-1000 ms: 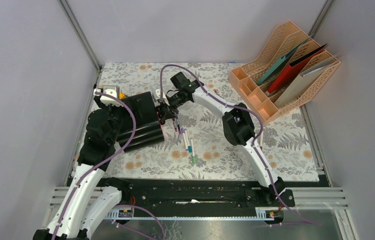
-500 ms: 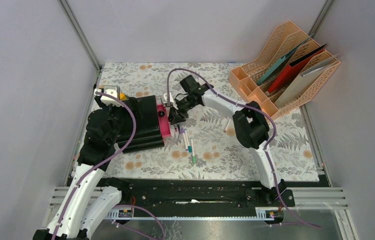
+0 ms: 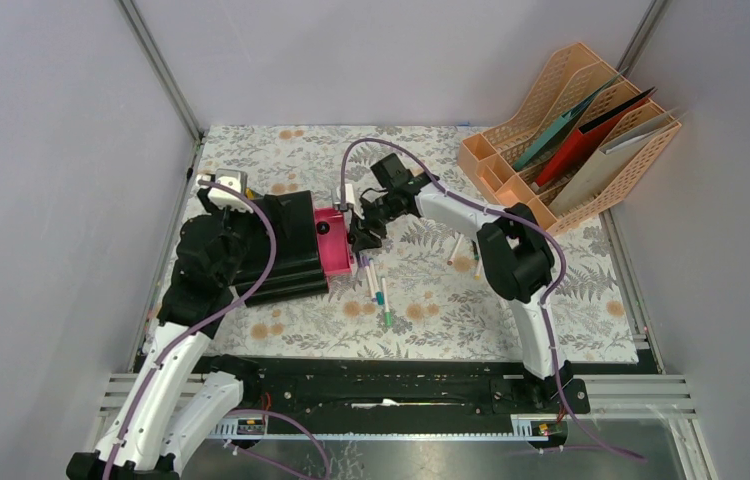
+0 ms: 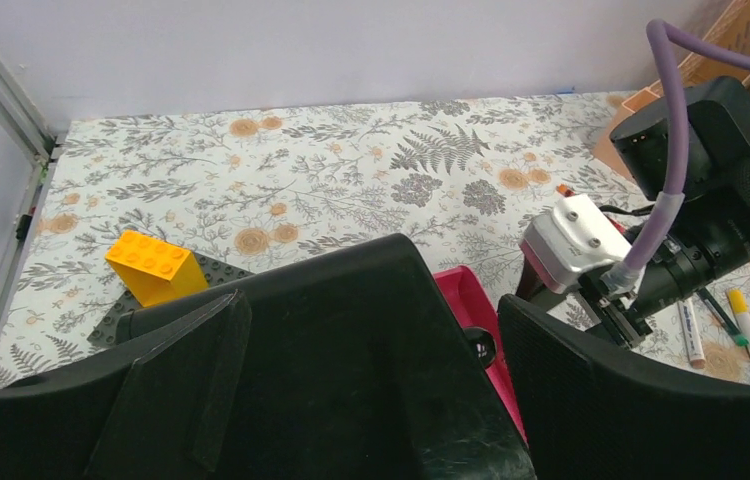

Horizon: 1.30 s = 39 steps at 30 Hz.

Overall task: Organize the desk
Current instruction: Open the drawer in the storage box, then pick up the stationery from the center of the board.

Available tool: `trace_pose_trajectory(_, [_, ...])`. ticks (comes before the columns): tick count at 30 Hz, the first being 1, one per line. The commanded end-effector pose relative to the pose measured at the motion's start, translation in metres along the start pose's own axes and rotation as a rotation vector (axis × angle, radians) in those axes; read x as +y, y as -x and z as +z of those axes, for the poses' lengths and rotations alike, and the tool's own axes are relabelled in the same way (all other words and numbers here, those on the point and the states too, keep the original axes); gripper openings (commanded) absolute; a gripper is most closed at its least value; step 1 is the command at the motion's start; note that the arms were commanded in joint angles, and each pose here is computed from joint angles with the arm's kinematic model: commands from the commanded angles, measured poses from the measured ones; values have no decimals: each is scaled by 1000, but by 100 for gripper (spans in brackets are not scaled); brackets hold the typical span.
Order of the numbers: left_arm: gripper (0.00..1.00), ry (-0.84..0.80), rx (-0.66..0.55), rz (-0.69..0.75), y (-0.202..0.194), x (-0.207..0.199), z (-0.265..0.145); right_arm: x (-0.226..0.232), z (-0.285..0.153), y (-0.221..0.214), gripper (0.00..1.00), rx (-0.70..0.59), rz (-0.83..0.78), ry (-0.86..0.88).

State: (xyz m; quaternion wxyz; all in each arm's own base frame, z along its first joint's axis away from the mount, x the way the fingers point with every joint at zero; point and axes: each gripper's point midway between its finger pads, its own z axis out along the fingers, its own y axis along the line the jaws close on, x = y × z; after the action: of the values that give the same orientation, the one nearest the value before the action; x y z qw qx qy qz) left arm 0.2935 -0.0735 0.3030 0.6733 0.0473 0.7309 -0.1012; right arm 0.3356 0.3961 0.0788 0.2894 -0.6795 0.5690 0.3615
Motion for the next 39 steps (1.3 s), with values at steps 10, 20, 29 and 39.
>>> trace_pose_trajectory(10, [99, -161, -41, -57, 19, -31, 4, -4, -70, 39, 89, 41, 46, -221])
trace_pose_trajectory(20, [99, -362, 65, -286, 13, -75, -6, 66, -131, 35, 100, 63, 201, -264])
trace_pose_trajectory(29, [99, -590, 103, -530, 4, -115, -31, 114, -184, 3, 100, 60, 351, -408])
trace_pose_trajectory(39, [99, -655, 168, -498, -31, -172, -41, 105, -242, -41, 100, -26, 448, -664])
